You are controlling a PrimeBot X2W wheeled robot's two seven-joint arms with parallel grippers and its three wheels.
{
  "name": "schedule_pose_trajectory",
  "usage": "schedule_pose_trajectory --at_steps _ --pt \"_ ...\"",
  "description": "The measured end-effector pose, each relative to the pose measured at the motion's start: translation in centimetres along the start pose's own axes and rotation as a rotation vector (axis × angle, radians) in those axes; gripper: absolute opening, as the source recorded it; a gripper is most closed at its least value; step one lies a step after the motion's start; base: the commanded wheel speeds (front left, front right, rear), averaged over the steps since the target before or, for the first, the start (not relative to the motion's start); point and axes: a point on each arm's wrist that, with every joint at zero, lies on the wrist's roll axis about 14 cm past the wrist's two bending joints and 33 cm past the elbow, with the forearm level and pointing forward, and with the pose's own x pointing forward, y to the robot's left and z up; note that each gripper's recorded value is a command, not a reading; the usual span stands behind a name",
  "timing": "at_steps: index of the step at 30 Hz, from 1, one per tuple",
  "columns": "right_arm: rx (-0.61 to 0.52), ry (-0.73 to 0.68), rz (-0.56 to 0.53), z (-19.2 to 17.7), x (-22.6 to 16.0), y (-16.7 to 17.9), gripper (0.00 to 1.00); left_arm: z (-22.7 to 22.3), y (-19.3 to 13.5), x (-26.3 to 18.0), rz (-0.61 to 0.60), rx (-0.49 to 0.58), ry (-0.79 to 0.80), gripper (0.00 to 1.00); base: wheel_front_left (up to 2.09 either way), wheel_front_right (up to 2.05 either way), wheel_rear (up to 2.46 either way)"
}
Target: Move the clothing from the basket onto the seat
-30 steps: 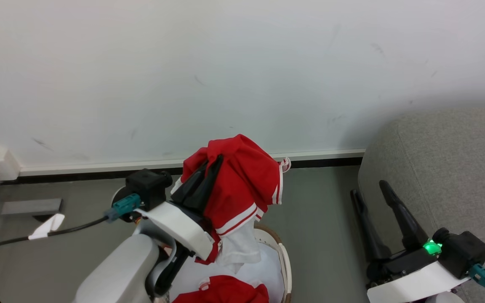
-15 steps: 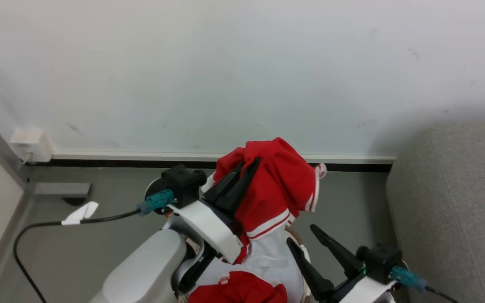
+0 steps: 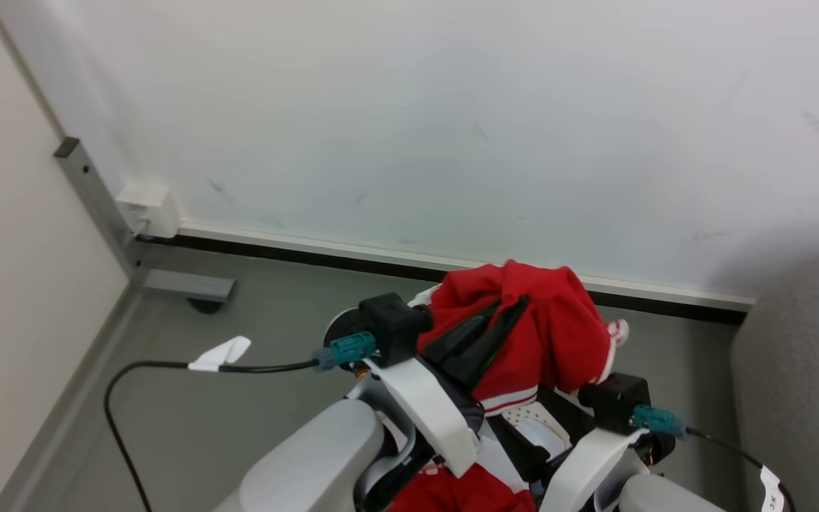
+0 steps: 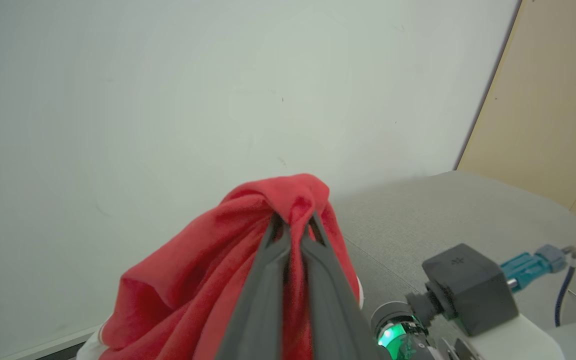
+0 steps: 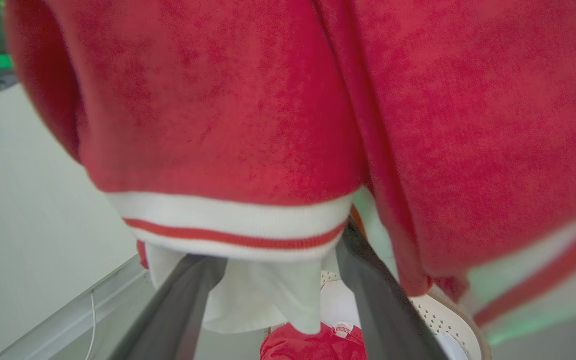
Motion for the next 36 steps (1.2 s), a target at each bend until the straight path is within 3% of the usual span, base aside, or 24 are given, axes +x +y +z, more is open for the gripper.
schedule_pose_trajectory --at_steps 6,7,8,9,10,11,12,30,31,33,34,36 --pt "-0.030 -0.046 0.051 2.3 2.1 1.1 1.00 0.0 -0.3 -0.9 0.009 -0.010 0.010 0.00 0.00 0.00 0.00" --pt "-0.034 -0.061 0.058 2.8 2.3 1.3 0.90 0.0 -0.2 -1.1 0.015 -0.010 0.012 0.00 0.00 0.00 0.00" --pt "-0.039 -0.074 0.065 3.3 2.6 1.5 0.58 0.0 0.0 -1.3 0.024 -0.013 0.014 0.00 0.00 0.00 0.00" --pt "-0.048 -0.081 0.072 3.5 2.7 1.7 0.58 -0.1 0.3 -1.5 0.033 -0.018 0.017 0.00 0.00 0.00 0.00" --pt "-0.053 -0.087 0.076 3.6 2.8 1.9 0.40 -0.2 0.4 -1.6 0.039 -0.017 0.021 0.00 0.00 0.00 0.00" --pt "-0.054 -0.091 0.076 3.7 2.8 2.0 0.13 -0.3 0.6 -1.7 0.043 -0.017 0.024 0.00 0.00 0.00 0.00" --pt "-0.055 -0.093 0.076 3.6 2.8 2.0 0.00 -0.3 0.7 -1.8 0.047 -0.017 0.027 0.00 0.00 0.00 0.00" --pt "-0.047 -0.204 0.016 5.6 -0.1 0.6 0.00 -2.4 3.4 -2.1 0.107 -0.026 0.083 0.00 0.00 0.00 0.00" --pt "-0.052 -0.212 0.008 5.8 -0.4 0.3 0.00 -2.6 3.4 -2.0 0.107 -0.027 0.086 0.04 0.00 0.00 0.00" --pt "-0.056 -0.234 -0.007 6.3 -1.0 -0.1 0.00 -2.8 3.3 -1.8 0.103 -0.029 0.090 0.59 0.00 0.00 0.00" --pt "-0.060 -0.243 -0.018 6.5 -1.3 -0.4 0.00 -3.0 3.2 -1.7 0.101 -0.034 0.092 1.00 0.00 0.00 0.00" --pt "-0.066 -0.263 -0.035 6.9 -2.0 -0.9 0.00 -3.4 2.9 -1.5 0.090 -0.041 0.100 1.00 0.00 0.00 0.00"
